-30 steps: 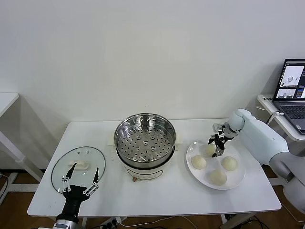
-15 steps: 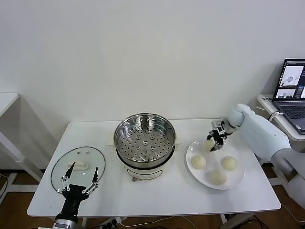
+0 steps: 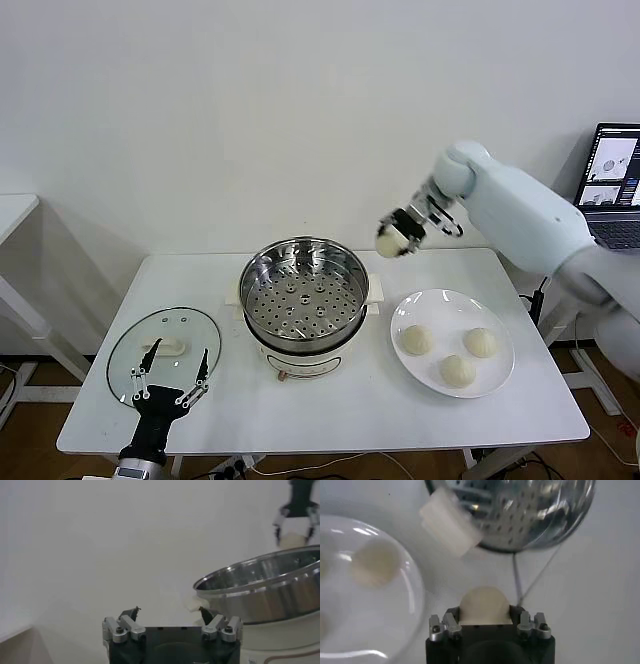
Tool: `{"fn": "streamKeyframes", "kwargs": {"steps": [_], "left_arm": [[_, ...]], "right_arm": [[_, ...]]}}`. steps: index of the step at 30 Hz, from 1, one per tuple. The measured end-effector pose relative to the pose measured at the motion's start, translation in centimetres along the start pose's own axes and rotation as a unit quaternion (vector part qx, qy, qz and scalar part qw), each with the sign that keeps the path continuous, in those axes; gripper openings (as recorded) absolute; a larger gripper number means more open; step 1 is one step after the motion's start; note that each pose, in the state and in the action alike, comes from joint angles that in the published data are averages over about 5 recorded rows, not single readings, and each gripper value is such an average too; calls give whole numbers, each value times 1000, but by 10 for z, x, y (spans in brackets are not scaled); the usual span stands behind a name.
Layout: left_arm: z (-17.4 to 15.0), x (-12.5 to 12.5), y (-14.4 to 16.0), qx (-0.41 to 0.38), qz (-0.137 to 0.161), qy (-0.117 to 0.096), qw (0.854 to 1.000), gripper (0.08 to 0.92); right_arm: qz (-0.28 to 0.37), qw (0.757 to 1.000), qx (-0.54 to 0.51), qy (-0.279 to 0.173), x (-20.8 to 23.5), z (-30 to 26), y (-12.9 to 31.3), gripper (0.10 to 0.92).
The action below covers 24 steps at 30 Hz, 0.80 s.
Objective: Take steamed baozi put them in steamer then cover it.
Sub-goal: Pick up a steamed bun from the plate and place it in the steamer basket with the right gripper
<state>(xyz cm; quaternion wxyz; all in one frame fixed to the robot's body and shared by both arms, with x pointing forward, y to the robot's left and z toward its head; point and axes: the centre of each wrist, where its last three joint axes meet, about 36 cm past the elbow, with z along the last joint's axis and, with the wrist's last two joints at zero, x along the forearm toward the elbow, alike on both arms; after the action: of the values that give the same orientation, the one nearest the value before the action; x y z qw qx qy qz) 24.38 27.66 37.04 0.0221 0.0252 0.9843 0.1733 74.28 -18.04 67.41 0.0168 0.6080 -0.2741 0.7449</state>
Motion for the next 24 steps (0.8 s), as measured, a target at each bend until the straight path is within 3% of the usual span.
{"fn": "streamKeyframes", "kwargs": {"steps": [10,24], "left_arm": [[0,-1,1,0,0,-7,1000,823],[0,-2,1,-1,-5,-12,1000,823]], "right_arm": [[-21,988,152,-4,-25,-49,-72,675],[-49,976,212,-15,-87,-88,-105,679]]}}
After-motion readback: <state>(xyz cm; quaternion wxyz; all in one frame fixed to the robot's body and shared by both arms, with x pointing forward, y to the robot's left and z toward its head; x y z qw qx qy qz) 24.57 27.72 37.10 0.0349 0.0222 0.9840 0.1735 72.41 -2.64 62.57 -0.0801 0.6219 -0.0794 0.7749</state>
